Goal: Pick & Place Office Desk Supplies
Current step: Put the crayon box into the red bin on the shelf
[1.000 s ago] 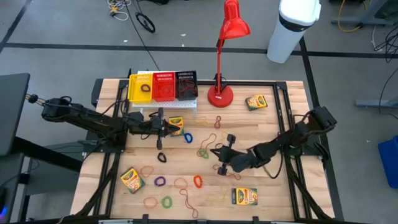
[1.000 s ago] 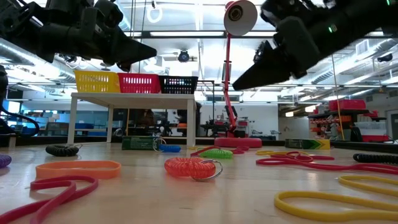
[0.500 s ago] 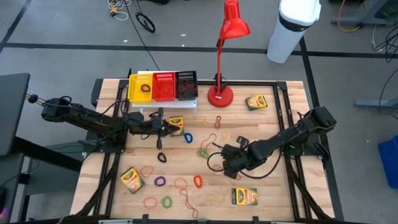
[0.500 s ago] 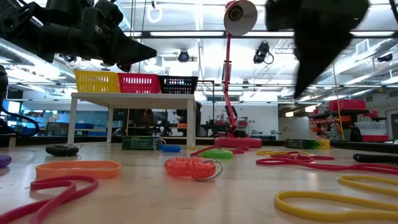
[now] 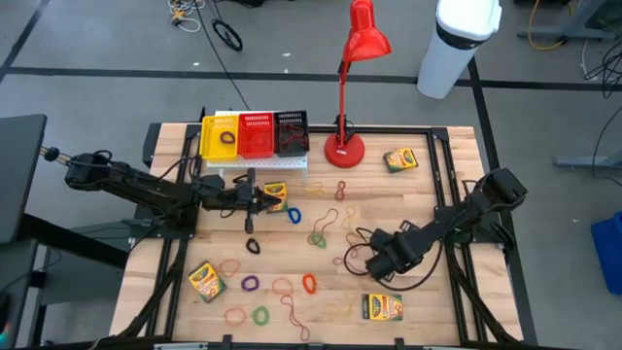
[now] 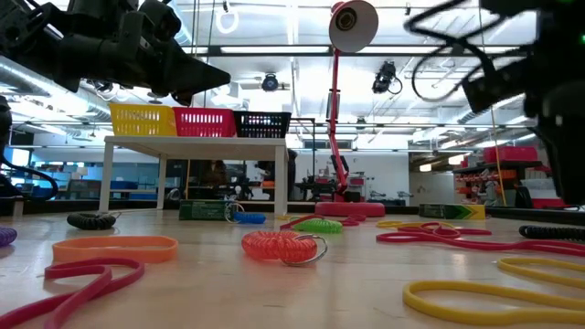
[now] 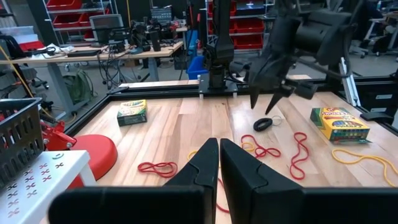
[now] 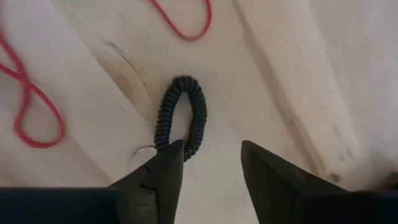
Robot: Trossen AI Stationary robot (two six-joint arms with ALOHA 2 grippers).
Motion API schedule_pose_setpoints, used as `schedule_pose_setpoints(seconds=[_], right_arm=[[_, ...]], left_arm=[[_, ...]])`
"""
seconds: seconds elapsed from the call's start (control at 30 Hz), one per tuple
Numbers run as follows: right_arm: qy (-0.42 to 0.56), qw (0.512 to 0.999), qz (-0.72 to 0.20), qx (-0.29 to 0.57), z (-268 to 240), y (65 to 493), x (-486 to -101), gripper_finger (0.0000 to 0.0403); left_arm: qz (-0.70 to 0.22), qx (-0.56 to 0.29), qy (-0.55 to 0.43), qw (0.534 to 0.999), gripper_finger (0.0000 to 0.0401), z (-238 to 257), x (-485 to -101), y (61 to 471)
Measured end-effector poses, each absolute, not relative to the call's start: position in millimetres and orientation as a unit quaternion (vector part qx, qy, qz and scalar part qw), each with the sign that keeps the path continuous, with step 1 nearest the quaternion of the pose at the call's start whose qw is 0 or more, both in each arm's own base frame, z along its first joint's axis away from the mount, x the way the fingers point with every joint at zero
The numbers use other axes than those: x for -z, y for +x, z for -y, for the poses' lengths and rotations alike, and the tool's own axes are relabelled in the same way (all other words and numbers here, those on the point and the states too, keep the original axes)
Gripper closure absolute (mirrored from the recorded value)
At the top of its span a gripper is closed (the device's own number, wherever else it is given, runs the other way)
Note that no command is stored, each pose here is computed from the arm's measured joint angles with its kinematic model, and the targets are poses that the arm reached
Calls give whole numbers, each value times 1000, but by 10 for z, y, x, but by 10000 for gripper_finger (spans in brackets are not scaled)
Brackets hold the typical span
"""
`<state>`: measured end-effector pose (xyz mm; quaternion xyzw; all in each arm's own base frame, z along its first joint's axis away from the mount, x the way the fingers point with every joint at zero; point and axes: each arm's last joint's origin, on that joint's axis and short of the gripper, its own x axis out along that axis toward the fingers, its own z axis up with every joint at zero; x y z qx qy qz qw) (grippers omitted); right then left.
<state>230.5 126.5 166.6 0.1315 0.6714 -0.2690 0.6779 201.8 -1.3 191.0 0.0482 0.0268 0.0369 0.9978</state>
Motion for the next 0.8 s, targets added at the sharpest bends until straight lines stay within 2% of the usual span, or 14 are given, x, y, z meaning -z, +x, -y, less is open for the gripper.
schedule_pose_setpoints(seconds=[0.17, 0.4, 0.5, 0.6, 0.8], right_arm=[[132, 674, -684, 247, -1286, 2319, -1707, 219], [139, 744, -647, 92, -1580, 2577, -1947, 199], [124, 755, -641, 57, -1793, 2578, -1985, 183], [118, 759, -638, 52, -2035, 2543, -2025, 151], [111, 769, -625, 70, -2464, 2397, -2012, 52]], left_arm=[[-27, -37, 48, 998, 378, 13, -1909, 2018], [-27, -37, 48, 998, 378, 12, -1909, 2018], [-27, -37, 48, 998, 378, 12, -1909, 2018], [-27, -37, 48, 998, 378, 12, -1909, 2018], [-27, -37, 48, 998, 378, 12, -1909, 2018]])
